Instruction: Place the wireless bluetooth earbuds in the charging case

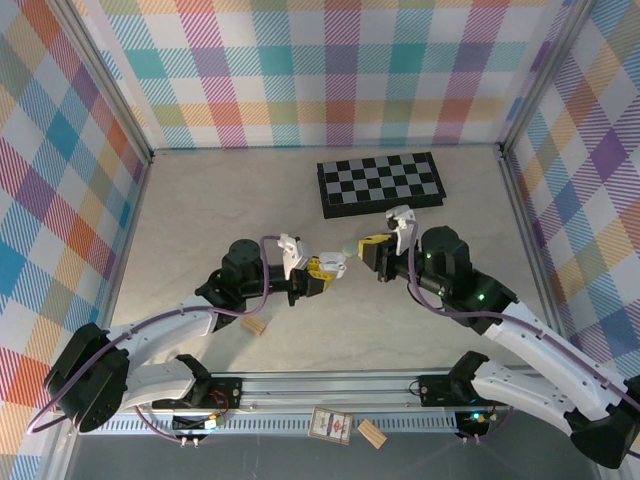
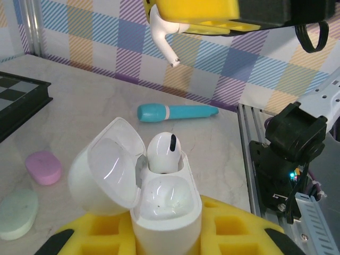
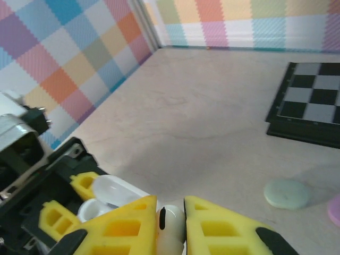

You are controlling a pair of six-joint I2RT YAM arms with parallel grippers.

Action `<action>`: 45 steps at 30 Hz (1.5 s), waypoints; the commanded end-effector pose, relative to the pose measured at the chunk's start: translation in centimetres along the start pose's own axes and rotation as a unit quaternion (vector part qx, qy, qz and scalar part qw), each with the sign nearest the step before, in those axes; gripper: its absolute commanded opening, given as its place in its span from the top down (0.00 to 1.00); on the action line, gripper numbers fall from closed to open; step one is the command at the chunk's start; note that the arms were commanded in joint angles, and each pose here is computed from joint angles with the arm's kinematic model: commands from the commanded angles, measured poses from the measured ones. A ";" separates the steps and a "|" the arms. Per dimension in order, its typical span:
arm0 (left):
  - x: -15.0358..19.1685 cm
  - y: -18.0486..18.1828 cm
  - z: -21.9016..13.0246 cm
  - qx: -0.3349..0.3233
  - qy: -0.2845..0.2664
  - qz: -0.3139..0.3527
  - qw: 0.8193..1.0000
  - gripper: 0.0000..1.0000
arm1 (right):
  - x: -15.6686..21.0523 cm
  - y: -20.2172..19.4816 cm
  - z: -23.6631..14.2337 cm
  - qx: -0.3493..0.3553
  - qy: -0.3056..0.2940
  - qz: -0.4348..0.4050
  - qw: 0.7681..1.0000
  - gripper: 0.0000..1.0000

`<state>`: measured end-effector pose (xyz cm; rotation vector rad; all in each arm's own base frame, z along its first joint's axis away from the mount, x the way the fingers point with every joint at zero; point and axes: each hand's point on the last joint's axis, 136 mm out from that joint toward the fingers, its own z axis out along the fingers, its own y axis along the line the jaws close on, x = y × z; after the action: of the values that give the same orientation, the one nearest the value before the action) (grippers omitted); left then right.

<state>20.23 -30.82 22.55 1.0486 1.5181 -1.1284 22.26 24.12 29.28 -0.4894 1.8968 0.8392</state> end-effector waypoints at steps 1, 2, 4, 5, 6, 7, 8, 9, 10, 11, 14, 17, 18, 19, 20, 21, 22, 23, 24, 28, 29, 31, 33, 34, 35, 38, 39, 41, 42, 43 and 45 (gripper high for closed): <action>-2.4 -1.0 0.3 0.021 -0.030 0.020 0.999 0.96 | -2.2 2.9 0.1 -0.058 -0.037 -0.024 0.997 0.82; -2.6 -1.1 0.2 0.022 -0.031 0.021 0.999 0.96 | -2.2 3.3 0.3 -0.064 -0.037 -0.027 0.997 0.82; -2.8 -1.2 0.2 0.024 -0.034 0.022 0.999 0.96 | -2.0 3.8 0.9 -0.072 -0.032 -0.034 0.996 0.82; -3.0 -1.3 0.1 0.025 -0.036 0.023 0.999 0.96 | -2.0 4.0 1.1 -0.076 -0.031 -0.036 0.996 0.82; -3.0 -1.3 0.1 0.025 -0.036 0.022 0.999 0.96 | -2.0 4.2 1.3 -0.079 -0.031 -0.038 0.996 0.82; -3.1 -1.4 0.0 0.025 -0.037 0.022 0.999 0.96 | -2.0 4.3 1.5 -0.082 -0.030 -0.040 0.995 0.82; -3.2 -1.4 0.0 0.025 -0.038 0.022 0.999 0.96 | -1.8 4.5 1.8 -0.086 -0.027 -0.041 0.995 0.82; -3.3 -1.4 0.0 0.026 -0.040 0.022 0.999 0.96 | -1.8 4.6 2.0 -0.089 -0.026 -0.041 0.995 0.82; -3.4 -1.5 0.0 0.027 -0.041 0.019 0.999 0.96 | -1.7 4.7 2.2 -0.093 -0.023 -0.040 0.995 0.82; -3.4 -1.5 0.0 0.027 -0.043 0.019 0.999 0.96 | -1.7 4.9 2.3 -0.097 -0.022 -0.038 0.994 0.82; -3.5 -1.4 0.0 0.026 -0.045 0.018 0.998 0.96 | -1.5 5.5 2.6 -0.110 -0.018 -0.036 0.993 0.82; -3.6 -1.3 0.0 0.024 -0.050 0.016 0.998 0.96 | -1.3 5.9 2.8 -0.118 -0.015 -0.037 0.992 0.83; -3.7 -1.3 0.0 0.024 -0.051 0.016 0.998 0.96 | -1.1 6.0 2.9 -0.121 -0.013 -0.036 0.992 0.83; -3.8 -1.4 0.0 0.024 -0.053 0.016 0.998 0.96 | -1.0 6.1 3.0 -0.123 -0.011 -0.035 0.992 0.83; -3.9 -1.4 0.0 0.025 -0.055 0.016 0.998 0.96 | -0.9 6.2 3.0 -0.123 -0.009 -0.036 0.992 0.83; -4.1 -1.4 0.0 0.025 -0.057 0.017 0.998 0.96 | -0.9 6.2 3.0 -0.124 -0.009 -0.037 0.992 0.82; -4.1 -1.4 0.0 0.026 -0.057 0.016 0.998 0.96 | -0.8 6.3 3.1 -0.125 -0.008 -0.037 0.991 0.83; -4.1 -1.4 0.0 0.026 -0.057 0.015 0.998 0.96 | -0.7 6.4 3.1 -0.126 -0.007 -0.038 0.991 0.83; -4.1 -1.4 0.0 0.026 -0.057 0.015 0.998 0.96 | -0.7 6.4 3.2 -0.127 -0.006 -0.039 0.991 0.83; -4.4 -1.5 -0.1 0.025 -0.059 0.016 0.998 0.96 | -0.4 6.7 3.3 -0.132 -0.001 -0.042 0.990 0.83; -4.4 -1.5 -0.1 0.024 -0.059 0.016 0.998 0.96 | -0.4 6.7 3.4 -0.133 0.001 -0.043 0.990 0.83; -4.5 -1.4 -0.2 0.023 -0.059 0.016 0.998 0.96 | -0.3 6.8 3.4 -0.135 0.002 -0.045 0.990 0.83; -4.6 -1.4 -0.2 0.022 -0.061 0.017 0.998 0.96 | -0.1 6.9 3.5 -0.136 0.004 -0.046 0.990 0.83; -4.6 -1.5 -0.2 0.022 -0.061 0.017 0.998 0.96 | 0.0 7.0 3.5 -0.138 0.005 -0.047 0.989 0.83; -4.8 -1.5 -0.2 0.022 -0.063 0.017 0.998 0.96 | 0.1 6.9 3.6 -0.137 0.008 -0.047 0.989 0.82; -5.0 -1.4 -0.3 0.019 -0.065 0.017 0.998 0.96 | 0.5 7.0 3.6 -0.140 0.012 -0.048 0.989 0.83; -5.0 -1.4 -0.3 0.017 -0.065 0.017 0.998 0.96 | 0.6 7.0 3.5 -0.142 0.013 -0.048 0.989 0.83; -4.9 -1.2 -0.4 0.012 -0.065 0.014 0.998 0.96 | 1.0 6.9 3.4 -0.142 0.017 -0.046 0.989 0.83; -5.0 -1.1 -0.4 0.009 -0.066 0.014 0.998 0.96 | 1.1 6.9 3.3 -0.142 0.019 -0.046 0.989 0.83; -5.1 -1.1 -0.4 0.007 -0.067 0.014 0.998 0.96 | 1.3 6.9 3.2 -0.143 0.021 -0.046 0.988 0.82; -5.3 -0.9 -0.5 0.000 -0.070 0.014 0.997 0.96 | 1.7 6.7 3.1 -0.141 0.026 -0.044 0.989 0.81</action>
<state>20.10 -30.96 24.40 0.9986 1.4888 -1.1741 20.09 30.94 28.51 -0.7297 1.8322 1.0180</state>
